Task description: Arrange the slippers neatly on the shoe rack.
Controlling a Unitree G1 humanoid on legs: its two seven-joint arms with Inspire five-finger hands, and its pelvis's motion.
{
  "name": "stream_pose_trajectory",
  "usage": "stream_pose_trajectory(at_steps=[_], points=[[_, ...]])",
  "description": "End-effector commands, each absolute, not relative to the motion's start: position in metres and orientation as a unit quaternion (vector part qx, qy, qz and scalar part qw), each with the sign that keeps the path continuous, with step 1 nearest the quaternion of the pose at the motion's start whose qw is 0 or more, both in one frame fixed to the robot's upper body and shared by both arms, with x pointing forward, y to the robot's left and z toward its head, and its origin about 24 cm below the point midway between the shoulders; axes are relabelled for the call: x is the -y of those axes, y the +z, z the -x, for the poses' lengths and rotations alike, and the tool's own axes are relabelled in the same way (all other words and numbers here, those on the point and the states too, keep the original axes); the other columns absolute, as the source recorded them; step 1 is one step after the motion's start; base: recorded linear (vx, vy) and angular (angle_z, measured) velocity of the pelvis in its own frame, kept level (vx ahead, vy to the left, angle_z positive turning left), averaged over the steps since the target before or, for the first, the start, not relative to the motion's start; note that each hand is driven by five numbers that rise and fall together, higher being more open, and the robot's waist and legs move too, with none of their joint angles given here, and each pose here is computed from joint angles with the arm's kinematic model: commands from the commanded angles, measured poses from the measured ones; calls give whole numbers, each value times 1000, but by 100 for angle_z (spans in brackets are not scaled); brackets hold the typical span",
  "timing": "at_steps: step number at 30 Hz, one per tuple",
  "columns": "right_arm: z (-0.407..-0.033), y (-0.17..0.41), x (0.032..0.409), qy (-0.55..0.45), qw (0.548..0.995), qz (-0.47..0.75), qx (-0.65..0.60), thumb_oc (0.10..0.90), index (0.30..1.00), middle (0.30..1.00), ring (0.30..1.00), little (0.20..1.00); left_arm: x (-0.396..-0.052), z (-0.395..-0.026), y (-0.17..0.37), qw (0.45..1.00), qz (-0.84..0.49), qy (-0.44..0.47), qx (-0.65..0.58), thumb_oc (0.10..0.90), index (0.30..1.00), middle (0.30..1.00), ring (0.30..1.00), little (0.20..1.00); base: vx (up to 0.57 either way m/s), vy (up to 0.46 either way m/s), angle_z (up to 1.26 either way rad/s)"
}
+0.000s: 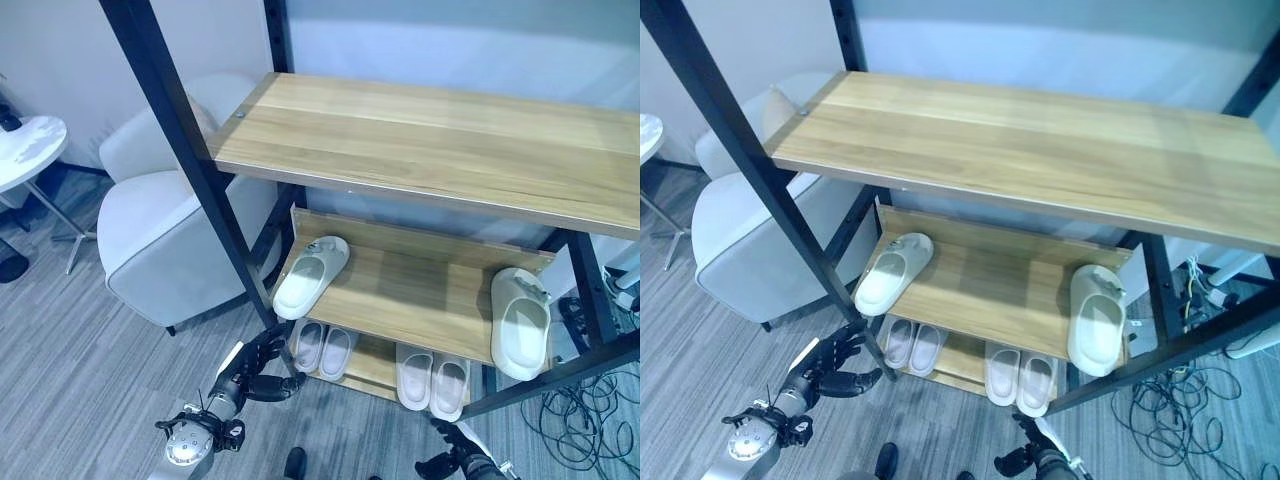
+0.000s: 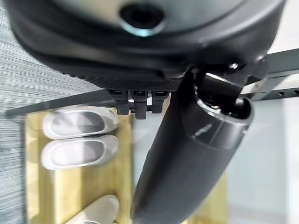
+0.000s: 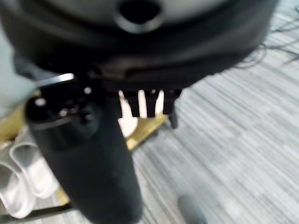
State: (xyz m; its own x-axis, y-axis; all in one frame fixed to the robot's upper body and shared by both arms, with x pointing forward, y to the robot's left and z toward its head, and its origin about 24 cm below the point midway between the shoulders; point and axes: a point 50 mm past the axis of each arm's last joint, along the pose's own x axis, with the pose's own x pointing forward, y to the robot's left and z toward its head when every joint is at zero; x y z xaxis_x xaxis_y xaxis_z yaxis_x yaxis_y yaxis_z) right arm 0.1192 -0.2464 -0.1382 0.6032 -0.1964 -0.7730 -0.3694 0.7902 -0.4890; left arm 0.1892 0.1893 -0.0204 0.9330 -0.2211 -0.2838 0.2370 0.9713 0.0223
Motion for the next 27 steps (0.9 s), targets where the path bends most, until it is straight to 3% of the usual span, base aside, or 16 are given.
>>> stream_pose_trajectory(at_steps=[1, 11, 27], points=[[-135, -127, 257, 30, 846, 344, -407, 800, 900, 900, 900, 900, -179, -215, 34, 993, 24, -116, 12, 800, 900, 900, 900, 900, 0, 0, 0], [-132, -128, 259, 38, 839, 356, -410, 800, 900, 900, 900, 900, -174, -231, 58, 992, 49, -94, 73, 800, 900, 900, 900, 900, 6, 8, -7], [-132, -128, 257, 35, 839, 358, -408, 800, 900, 900, 900, 900, -185, -262, 87, 989, -28, -25, 145, 800, 900, 900, 900, 900, 4, 1, -4]])
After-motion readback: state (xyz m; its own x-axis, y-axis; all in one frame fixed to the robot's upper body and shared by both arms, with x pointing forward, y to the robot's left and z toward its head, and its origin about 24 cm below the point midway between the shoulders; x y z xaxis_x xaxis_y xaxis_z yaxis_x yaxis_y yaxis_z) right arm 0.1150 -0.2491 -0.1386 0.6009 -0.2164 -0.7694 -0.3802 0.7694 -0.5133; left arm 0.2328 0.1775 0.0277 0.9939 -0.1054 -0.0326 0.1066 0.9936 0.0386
